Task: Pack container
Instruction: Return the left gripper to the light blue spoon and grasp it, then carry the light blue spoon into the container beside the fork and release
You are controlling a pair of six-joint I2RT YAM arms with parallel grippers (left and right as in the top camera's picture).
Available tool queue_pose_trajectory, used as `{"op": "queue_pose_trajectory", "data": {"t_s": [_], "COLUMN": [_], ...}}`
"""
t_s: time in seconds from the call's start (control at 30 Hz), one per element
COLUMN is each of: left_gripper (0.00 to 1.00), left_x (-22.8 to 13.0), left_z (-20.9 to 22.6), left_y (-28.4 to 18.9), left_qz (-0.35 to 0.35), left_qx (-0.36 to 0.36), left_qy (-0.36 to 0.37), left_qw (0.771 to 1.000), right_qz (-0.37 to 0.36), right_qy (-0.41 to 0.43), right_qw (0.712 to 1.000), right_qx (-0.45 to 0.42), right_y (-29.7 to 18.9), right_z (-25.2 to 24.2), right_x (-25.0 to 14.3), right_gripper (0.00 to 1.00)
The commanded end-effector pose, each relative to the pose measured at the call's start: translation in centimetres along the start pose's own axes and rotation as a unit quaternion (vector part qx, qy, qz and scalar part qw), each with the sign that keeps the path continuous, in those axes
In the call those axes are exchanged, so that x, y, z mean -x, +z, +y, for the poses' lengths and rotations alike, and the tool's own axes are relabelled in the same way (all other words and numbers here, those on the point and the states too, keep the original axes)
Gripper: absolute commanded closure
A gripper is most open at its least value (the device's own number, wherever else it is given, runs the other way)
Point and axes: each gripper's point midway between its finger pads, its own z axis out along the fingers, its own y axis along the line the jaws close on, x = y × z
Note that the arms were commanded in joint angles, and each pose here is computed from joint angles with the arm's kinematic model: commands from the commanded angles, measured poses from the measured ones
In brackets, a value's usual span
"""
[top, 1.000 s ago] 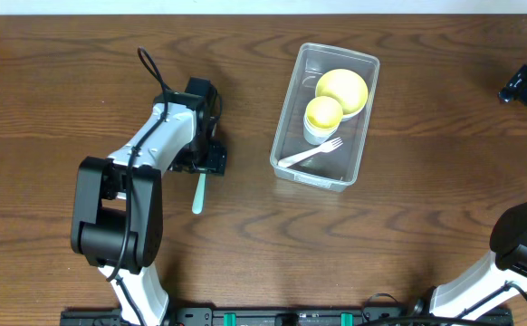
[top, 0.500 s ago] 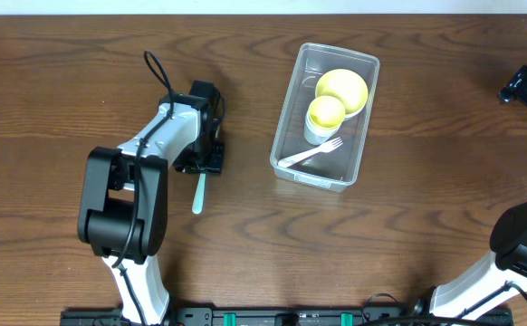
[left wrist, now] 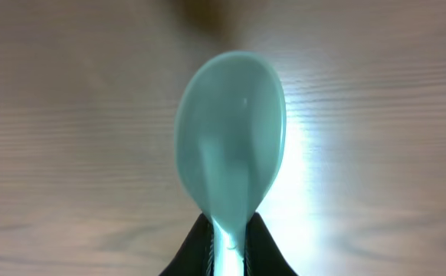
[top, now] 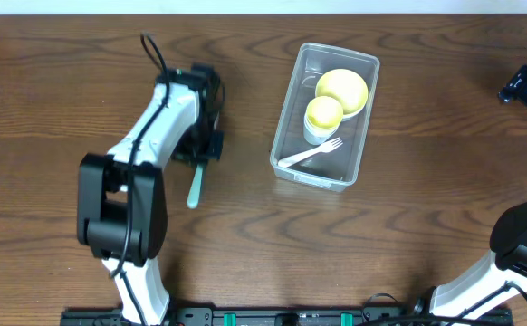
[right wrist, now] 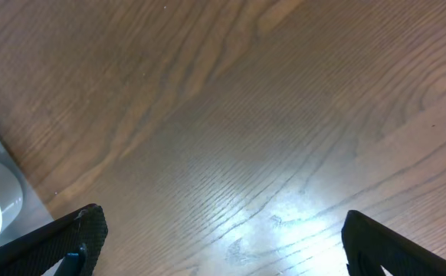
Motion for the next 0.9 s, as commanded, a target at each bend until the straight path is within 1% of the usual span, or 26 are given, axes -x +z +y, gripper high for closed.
{"op": "queue_pose_trajectory", "data": {"t_s": [0.0,0.03,0.1,0.17,0.27,0.3,0.37,0.47,0.5,0.6,0.67,0.73,0.77,0.8,0.83,0.87], "left_gripper": [0.94,0.94,0.94,0.94,0.94,0.94,0.94,0.94,0.94,0.94,0.93,0.9,0.87,0.83,0.69,0.01], "left_x": [1.3,1.4,1.0,0.3,-0.6,-0.9,-1.0,-0.5,-0.3,0.5,1.1,1.6,1.8,1.9,2.0,2.1], "left_z": [-2.6,-3.9,-7.0,-11.0,-15.8,-17.4,-20.2,-22.9,-23.6,-24.8,-25.1,-25.4,-25.6,-25.6,-25.7,-25.7], "left_y": [-9.6,-11.9,-15.6,-18.3,-19.3,-19.0,-17.7,-14.6,-13.0,-9.1,-6.7,-5.1,-4.5,-4.2,-4.2,-4.3], "left_qz": [-0.135,-0.168,-0.229,-0.284,-0.318,-0.321,-0.318,-0.297,-0.279,-0.236,-0.212,-0.199,-0.195,-0.194,-0.195,-0.199], "left_qx": [-0.01,-0.012,-0.011,-0.004,0.009,0.012,0.016,0.023,0.029,0.041,0.044,0.044,0.044,0.044,0.044,0.046], "left_qy": [0.069,0.098,0.185,0.298,0.413,0.447,0.5,0.55,0.575,0.622,0.641,0.643,0.644,0.644,0.643,0.643], "left_qw": [0.988,0.981,0.956,0.911,0.853,0.835,0.806,0.78,0.769,0.745,0.737,0.738,0.738,0.739,0.739,0.739], "right_qz": [0.002,0.002,0.002,0.002,0.002,0.002,0.002,0.002,0.002,0.002,0.002,0.002,0.002,0.002,0.002,0.002], "right_qy": [0.005,0.005,0.005,0.005,0.005,0.005,0.005,0.005,0.005,0.005,0.005,0.005,0.005,0.005,0.005,0.005], "right_qw": [1.0,1.0,1.0,1.0,1.0,1.0,1.0,1.0,1.0,1.0,1.0,1.0,1.0,1.0,1.0,1.0], "right_qx": [-0.001,-0.001,-0.001,-0.001,-0.001,-0.001,-0.001,-0.001,-0.001,-0.001,-0.001,-0.001,-0.001,-0.001,-0.001,-0.001], "right_y": [0.2,0.2,0.2,0.2,0.2,0.2,0.2,0.2,0.2,0.2,0.2,0.2,0.2,0.2,0.2,0.2], "right_z": [-0.1,-0.1,-0.1,-0.1,-0.1,-0.1,-0.1,-0.1,-0.1,-0.1,-0.1,-0.1,-0.1,-0.1,-0.1,-0.1], "right_x": [0.0,0.0,0.0,0.0,0.0,0.0,0.0,0.0,0.0,0.0,0.0,0.0,0.0,0.0,0.0,0.0], "right_gripper": [0.01,0.01,0.01,0.01,0.01,0.01,0.01,0.01,0.01,0.01,0.01,0.01,0.01,0.01,0.01,0.01]}}
